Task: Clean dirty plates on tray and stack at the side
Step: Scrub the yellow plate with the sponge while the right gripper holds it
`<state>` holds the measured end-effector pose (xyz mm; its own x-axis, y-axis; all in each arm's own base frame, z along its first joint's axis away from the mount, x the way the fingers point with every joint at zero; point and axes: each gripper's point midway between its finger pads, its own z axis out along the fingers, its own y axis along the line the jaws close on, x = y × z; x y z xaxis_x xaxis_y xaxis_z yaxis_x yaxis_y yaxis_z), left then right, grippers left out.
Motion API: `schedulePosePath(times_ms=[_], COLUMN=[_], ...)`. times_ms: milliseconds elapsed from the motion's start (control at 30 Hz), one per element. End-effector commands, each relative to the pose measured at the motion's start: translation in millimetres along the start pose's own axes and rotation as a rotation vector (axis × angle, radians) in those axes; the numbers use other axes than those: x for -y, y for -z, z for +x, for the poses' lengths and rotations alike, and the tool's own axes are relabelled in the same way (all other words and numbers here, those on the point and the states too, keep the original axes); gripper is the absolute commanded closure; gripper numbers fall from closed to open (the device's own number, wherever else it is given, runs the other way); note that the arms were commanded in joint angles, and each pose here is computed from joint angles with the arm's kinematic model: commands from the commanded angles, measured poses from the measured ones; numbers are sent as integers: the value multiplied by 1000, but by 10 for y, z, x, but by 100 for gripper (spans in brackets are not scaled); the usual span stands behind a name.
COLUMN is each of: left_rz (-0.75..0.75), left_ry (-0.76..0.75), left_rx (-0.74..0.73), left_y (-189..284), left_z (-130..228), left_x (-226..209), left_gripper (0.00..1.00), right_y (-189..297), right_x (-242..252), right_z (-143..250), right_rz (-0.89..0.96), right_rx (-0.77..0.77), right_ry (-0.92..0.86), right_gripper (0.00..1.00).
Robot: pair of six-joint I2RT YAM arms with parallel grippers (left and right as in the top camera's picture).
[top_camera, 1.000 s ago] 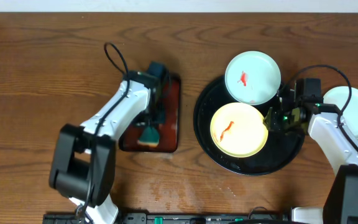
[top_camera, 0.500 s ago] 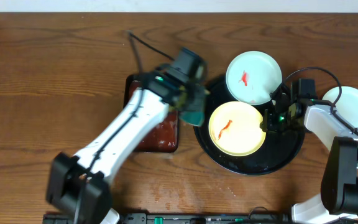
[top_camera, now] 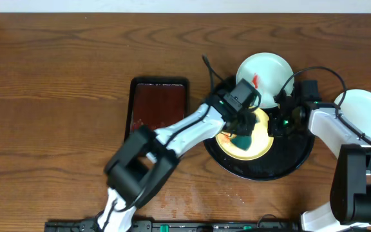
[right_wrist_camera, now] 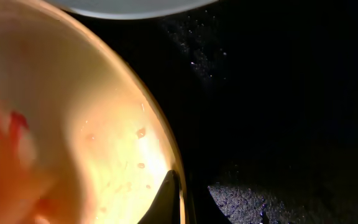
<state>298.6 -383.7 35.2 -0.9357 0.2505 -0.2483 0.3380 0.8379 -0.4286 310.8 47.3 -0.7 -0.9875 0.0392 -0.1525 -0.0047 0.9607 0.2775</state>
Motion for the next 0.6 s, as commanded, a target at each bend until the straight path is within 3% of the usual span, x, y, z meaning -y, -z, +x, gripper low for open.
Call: schedulePosePath(times_ms=[0, 133, 367, 567], left_rz=[-78, -345, -651, -670], left_ry=[48, 65, 23, 10], left_rx=[-33, -8, -20, -28], left_y=[-249, -204, 266, 295], left_z=[91, 110, 44, 39], left_x=[-280, -821, -1216, -1256], left_gripper=[92, 93, 93, 93], right_y=[-202, -206, -208, -208], right_x=[-75, -96, -99, -93], right_z=[196, 215, 220, 220], right_rz=[2, 2, 5, 9], right_rx=[-78, -85, -88, -87], right_ry=[22, 28, 31, 31], right_gripper=[99, 99, 99, 99])
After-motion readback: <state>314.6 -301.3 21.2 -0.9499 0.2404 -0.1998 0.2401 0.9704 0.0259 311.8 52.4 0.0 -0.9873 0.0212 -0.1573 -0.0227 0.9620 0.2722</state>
